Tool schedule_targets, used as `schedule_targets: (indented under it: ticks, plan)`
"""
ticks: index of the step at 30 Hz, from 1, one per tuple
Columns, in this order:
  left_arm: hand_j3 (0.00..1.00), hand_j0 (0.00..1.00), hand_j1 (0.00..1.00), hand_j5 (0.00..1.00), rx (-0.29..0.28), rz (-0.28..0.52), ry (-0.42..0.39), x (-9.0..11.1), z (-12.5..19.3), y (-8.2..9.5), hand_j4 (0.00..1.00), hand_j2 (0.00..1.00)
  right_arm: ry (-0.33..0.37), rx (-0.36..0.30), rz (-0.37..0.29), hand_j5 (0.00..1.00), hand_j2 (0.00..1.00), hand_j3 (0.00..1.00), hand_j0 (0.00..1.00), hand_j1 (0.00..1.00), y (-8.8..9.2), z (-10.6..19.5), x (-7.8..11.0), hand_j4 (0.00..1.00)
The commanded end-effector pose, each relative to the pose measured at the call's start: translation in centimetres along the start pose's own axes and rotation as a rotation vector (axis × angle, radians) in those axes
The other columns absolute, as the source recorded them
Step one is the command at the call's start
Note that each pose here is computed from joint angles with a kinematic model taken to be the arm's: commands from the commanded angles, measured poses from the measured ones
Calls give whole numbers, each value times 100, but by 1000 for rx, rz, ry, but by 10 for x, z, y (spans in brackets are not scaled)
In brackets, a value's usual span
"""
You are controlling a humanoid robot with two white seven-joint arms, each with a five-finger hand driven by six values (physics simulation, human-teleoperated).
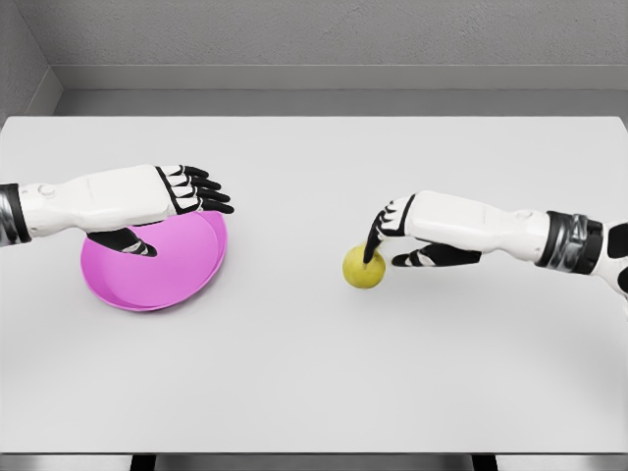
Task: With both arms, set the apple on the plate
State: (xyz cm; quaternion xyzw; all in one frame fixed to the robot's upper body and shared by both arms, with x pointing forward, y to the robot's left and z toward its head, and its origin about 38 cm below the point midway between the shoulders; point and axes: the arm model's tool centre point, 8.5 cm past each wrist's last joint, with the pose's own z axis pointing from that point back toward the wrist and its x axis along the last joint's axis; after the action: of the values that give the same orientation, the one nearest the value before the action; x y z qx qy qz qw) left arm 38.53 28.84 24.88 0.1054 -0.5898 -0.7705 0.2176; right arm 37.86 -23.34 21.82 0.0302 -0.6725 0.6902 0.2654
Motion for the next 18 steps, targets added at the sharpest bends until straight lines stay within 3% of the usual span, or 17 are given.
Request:
schedule_targets:
  ticks: [1,5,8,12,18]
  plan:
    - [100,100,100,100,4,5,1,0,0,1,100,100,2,-9,-57,53,53,53,53,53,11,-11,-11,53]
    - [100,100,100,100,4,5,1,0,0,1,100,100,51,-16,-101,57,57,57,57,57,18,-7,-31,57]
    - [100,100,100,100,4,5,1,0,0,1,100,100,113,-33,-131,76,76,76,76,76,20,6,-49,76]
    - [100,100,100,100,5,6,-2,1,0,0,100,100,227,-137,-128,97,97,97,97,97,-5,45,-74,97]
    - [100,100,100,100,-42,26,-140,34,-36,-16,100,100,389,-210,-121,100,100,100,100,100,-22,109,-96,100]
